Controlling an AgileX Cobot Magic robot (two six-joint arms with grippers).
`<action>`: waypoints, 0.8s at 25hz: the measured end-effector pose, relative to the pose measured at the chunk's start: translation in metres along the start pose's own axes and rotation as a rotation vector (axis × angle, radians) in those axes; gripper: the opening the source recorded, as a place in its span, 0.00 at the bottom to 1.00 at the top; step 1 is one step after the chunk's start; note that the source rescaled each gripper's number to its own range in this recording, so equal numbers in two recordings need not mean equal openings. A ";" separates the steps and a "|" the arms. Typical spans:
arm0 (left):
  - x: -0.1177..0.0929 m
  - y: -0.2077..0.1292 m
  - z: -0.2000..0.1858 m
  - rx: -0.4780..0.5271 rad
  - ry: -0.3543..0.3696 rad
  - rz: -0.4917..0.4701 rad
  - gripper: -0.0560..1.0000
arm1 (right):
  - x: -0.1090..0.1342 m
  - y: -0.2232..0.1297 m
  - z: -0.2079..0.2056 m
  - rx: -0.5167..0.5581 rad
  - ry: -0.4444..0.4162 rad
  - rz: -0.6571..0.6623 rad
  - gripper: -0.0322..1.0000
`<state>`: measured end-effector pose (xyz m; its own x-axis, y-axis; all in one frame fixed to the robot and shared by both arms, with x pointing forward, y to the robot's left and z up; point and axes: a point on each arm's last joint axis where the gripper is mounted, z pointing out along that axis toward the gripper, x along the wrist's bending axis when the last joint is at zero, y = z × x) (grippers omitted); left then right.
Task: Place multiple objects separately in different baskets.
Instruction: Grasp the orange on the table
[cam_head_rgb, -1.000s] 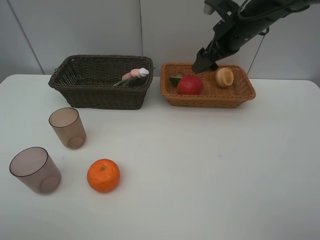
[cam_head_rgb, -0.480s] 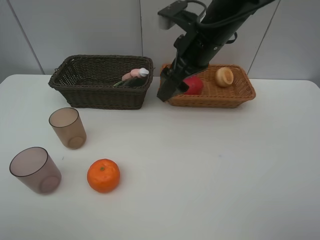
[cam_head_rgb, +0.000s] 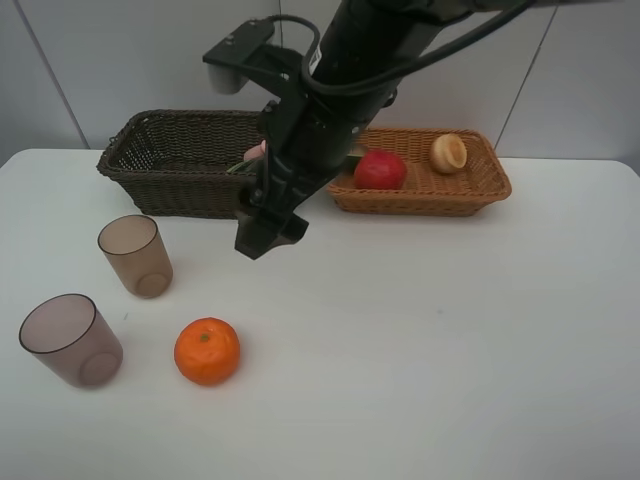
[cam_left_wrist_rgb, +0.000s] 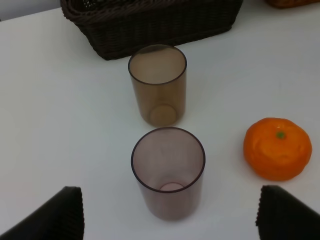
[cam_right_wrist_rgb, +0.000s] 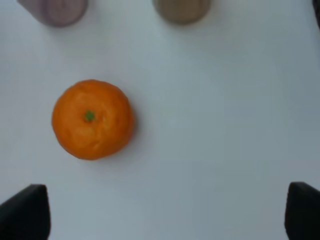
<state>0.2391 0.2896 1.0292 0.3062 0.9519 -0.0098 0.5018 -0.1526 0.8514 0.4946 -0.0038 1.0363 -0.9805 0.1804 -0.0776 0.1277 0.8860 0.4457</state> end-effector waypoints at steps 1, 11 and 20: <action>0.000 0.000 0.000 0.000 0.000 0.000 0.95 | 0.004 0.002 0.004 0.002 0.006 -0.010 0.99; 0.000 0.000 0.000 0.000 0.000 0.000 0.95 | 0.033 0.016 0.059 0.013 0.077 -0.043 0.99; 0.000 0.000 0.000 0.000 0.000 0.000 0.95 | 0.037 0.005 0.113 0.068 0.129 0.007 0.99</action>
<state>0.2391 0.2896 1.0292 0.3062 0.9519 -0.0098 0.5018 -0.1526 0.8514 0.4762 0.0558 0.9345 -0.9901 0.1340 0.0423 0.1400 0.9128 0.3838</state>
